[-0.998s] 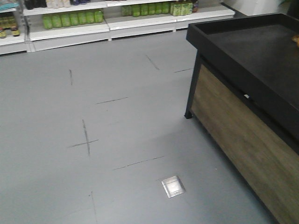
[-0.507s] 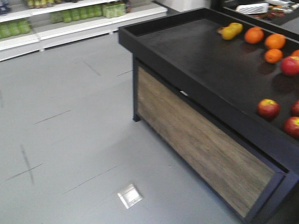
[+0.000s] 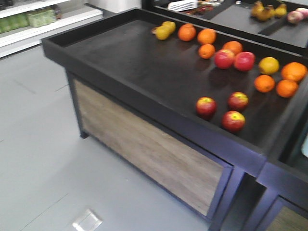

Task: Pick three apples into basket with both arms
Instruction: 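Turn the base to face the table holding the light-blue basket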

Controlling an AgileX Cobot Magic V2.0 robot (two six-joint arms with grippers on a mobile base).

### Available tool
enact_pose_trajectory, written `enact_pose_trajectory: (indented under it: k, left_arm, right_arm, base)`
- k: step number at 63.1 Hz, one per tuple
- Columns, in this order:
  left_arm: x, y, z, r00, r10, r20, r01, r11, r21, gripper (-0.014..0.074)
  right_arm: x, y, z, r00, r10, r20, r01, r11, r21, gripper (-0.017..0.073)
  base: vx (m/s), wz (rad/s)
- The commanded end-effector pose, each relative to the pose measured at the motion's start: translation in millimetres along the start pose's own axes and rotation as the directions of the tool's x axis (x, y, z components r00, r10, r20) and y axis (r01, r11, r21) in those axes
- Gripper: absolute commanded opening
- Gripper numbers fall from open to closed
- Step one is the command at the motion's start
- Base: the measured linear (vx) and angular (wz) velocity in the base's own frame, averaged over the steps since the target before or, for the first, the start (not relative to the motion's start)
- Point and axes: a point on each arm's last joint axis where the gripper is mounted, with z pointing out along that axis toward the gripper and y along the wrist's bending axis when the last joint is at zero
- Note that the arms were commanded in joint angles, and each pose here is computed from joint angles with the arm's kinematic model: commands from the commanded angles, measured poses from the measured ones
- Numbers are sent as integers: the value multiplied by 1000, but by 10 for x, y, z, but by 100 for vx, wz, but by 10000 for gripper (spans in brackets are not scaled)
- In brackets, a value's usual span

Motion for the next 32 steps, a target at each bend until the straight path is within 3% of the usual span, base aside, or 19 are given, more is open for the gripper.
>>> enact_pose_trajectory:
  k: [1,32]
  left_arm:
    - [-59,-3,-12,996,-10,88,10,1000,5,-6]
    - [-59,-3,-12,996,-10,88,10,1000,5,-6]
  right_arm:
    - [-29,3,-2,997,-14,75,15,1000,-4,-9]
    - [-29,3,-2,997,-14,75,15,1000,-4,-9]
  base:
    - [11,-52]
    - [10,-47]
